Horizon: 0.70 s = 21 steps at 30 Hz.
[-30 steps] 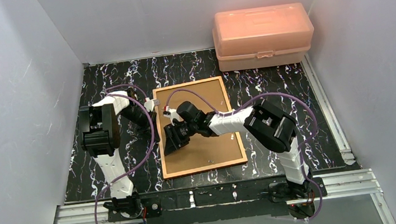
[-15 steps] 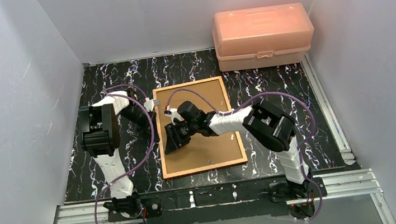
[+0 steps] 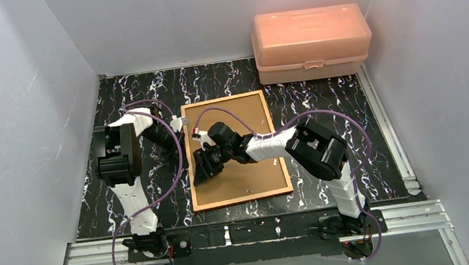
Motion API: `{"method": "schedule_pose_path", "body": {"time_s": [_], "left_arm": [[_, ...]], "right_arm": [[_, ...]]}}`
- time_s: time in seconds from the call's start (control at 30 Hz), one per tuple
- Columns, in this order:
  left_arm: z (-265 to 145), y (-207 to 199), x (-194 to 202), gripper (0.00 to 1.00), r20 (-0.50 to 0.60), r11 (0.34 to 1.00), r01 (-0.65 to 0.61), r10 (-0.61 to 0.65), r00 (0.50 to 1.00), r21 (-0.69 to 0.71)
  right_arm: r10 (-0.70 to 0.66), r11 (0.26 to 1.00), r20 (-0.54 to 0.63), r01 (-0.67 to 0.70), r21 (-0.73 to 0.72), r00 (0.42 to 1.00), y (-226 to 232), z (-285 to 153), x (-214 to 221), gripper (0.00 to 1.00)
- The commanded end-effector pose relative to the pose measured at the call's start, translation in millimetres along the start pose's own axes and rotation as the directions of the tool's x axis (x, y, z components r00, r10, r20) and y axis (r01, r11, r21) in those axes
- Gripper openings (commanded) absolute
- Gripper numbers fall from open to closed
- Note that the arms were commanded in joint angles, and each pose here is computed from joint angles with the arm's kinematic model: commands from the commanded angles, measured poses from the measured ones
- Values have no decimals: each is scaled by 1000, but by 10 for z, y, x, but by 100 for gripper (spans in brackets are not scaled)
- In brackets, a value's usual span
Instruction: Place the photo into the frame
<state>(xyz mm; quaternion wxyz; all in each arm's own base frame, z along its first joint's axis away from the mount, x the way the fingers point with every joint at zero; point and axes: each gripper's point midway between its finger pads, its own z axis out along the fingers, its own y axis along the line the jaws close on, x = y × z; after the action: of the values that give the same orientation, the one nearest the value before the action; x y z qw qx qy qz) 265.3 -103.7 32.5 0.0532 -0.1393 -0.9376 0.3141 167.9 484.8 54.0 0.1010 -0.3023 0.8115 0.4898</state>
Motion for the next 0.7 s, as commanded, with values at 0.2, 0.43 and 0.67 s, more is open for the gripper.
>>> {"method": "schedule_pose_path", "body": {"time_s": [0.2,0.43,0.67], "left_arm": [[11,-47,-49,2,41,998,-59,59,997,3],[-2,-52,-63,2,46,998,-64,64,997,1],[-26,-71,-55,1,47,998,-62,62,997,4]], "right_arm": [[-29,999,-3,29,-15,1000,26,148,-31,53],[-56,998,9,56,-24,998,29,178,-97,53],[-122,991,48,125,-54,991,310,-159,-212,54]]}}
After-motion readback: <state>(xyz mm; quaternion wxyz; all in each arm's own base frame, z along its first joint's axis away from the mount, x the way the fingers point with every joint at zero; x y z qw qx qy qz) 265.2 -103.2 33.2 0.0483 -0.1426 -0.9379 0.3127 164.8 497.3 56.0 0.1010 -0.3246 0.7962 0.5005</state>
